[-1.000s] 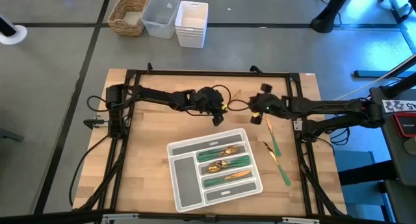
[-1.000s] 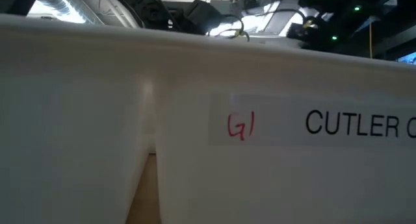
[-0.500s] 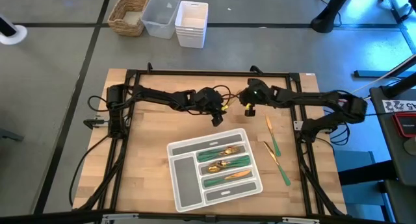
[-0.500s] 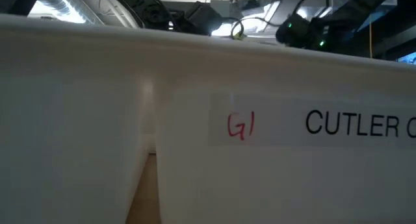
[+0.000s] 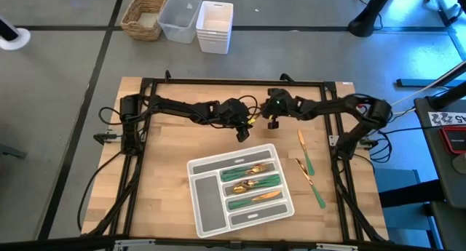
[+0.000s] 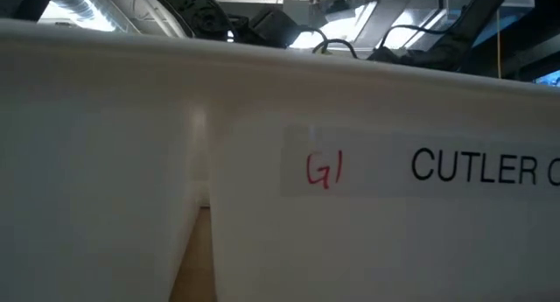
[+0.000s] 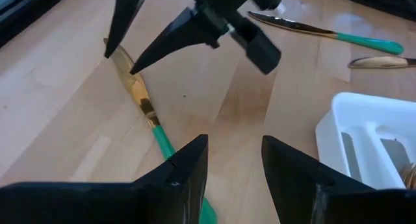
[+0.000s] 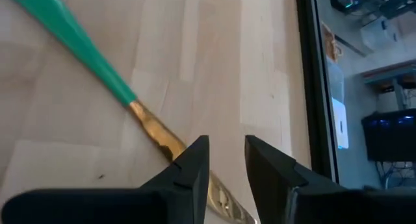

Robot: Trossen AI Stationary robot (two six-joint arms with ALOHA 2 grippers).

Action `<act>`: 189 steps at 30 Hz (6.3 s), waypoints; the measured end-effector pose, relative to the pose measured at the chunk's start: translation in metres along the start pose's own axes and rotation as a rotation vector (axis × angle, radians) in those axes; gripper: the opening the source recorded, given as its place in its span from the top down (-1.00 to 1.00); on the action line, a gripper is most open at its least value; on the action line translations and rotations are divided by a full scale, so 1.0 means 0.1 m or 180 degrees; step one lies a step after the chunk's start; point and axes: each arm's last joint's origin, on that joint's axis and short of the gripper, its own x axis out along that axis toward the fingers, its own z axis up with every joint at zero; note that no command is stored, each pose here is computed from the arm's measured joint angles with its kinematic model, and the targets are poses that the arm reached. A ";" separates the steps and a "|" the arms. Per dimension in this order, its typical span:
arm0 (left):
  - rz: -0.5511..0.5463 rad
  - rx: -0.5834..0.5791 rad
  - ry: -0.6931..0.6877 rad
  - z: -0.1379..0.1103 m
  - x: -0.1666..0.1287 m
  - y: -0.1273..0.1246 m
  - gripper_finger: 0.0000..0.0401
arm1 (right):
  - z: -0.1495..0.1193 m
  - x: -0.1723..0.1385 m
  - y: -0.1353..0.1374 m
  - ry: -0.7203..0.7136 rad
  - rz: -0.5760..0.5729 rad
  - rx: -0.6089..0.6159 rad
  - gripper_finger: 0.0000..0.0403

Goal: Sort silverware
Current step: Put the green knife into the white silverware tray

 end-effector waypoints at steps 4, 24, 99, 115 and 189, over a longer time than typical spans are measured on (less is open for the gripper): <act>0.0000 0.0000 0.0002 0.00 0.00 0.00 0.32 | -0.03 0.07 0.03 0.0099 -0.0033 -0.0001 0.51; 0.0026 0.0006 0.0156 -0.05 0.00 0.01 0.32 | -0.16 0.17 0.16 0.0411 0.0253 0.0294 0.51; 0.0360 0.0093 0.0284 -0.44 0.43 -0.05 0.32 | -0.01 0.32 0.15 0.0364 0.1003 0.2529 0.51; 0.0789 0.0279 0.0449 -0.65 0.59 -0.07 0.32 | 0.00 0.31 0.17 0.0331 0.1284 0.2639 0.51; -0.0686 -0.1020 0.0746 -0.43 0.61 0.38 0.86 | 0.44 -0.24 0.44 0.0199 0.1277 0.0988 0.51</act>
